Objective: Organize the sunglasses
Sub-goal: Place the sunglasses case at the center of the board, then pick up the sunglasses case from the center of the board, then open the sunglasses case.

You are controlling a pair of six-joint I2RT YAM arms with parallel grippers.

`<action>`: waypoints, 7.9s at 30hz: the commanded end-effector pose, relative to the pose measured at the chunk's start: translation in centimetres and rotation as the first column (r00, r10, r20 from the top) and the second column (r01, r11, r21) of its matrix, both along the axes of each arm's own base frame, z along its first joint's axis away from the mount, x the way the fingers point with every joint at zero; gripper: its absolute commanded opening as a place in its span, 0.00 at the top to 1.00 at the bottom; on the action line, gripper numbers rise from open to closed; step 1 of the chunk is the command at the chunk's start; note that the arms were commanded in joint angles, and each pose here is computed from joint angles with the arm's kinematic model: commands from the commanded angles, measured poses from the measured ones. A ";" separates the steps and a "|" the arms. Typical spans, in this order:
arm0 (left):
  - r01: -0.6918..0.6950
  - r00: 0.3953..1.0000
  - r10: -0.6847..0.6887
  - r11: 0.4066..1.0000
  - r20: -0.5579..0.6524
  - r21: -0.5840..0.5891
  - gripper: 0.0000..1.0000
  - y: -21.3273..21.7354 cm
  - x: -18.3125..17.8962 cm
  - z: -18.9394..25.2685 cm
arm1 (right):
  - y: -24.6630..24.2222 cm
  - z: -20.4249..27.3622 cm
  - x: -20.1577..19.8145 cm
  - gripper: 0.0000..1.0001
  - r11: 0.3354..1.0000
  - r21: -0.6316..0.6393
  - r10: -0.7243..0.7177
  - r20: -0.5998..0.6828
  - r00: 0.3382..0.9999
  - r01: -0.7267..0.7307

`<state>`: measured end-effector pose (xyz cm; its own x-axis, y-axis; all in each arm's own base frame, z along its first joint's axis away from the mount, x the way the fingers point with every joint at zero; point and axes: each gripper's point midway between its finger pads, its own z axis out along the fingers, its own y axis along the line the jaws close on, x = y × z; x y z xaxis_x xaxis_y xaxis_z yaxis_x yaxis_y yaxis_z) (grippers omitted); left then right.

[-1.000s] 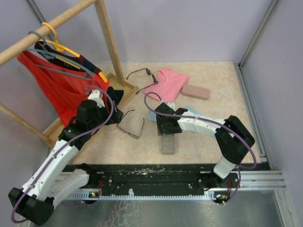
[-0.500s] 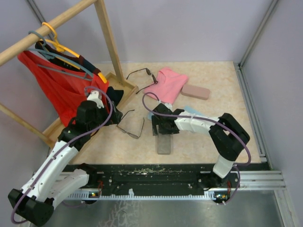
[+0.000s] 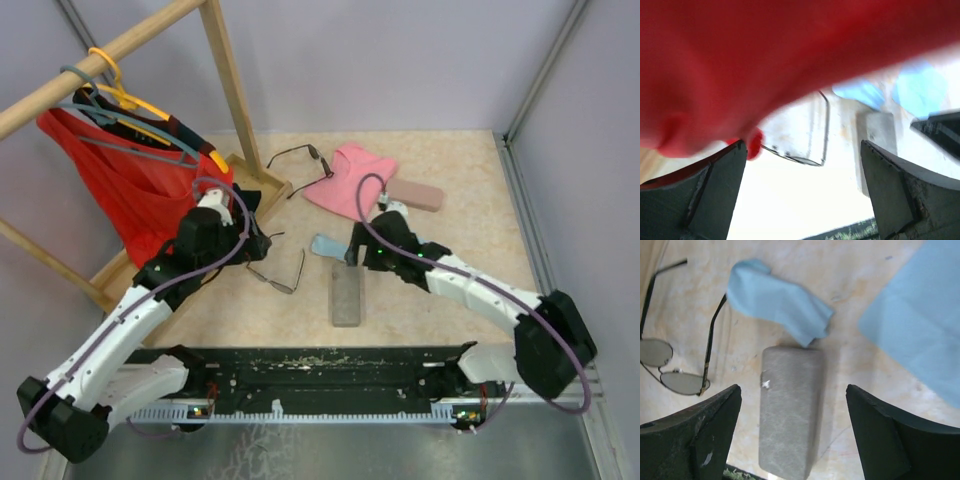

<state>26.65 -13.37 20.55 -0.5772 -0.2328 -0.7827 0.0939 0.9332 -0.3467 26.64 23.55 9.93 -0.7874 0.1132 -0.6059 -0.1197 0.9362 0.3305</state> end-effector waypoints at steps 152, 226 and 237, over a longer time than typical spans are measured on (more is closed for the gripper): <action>0.944 -0.001 -0.515 0.282 0.857 0.171 1.00 -21.2 -19.8 29.5 | -0.6 35.9 -19.7 0.09 0.238 -0.024 0.108 0.994 0.002 -0.971; 0.615 0.494 -0.423 0.788 0.760 0.039 0.00 -15.4 -10.0 26.3 | -2.1 29.5 -9.2 1.00 0.730 0.198 0.092 0.920 0.381 -0.654; 0.575 0.574 -0.364 0.817 0.733 -0.045 0.01 -12.4 -10.5 25.7 | -3.1 30.9 -11.1 1.00 0.710 0.150 0.029 0.970 0.241 -0.688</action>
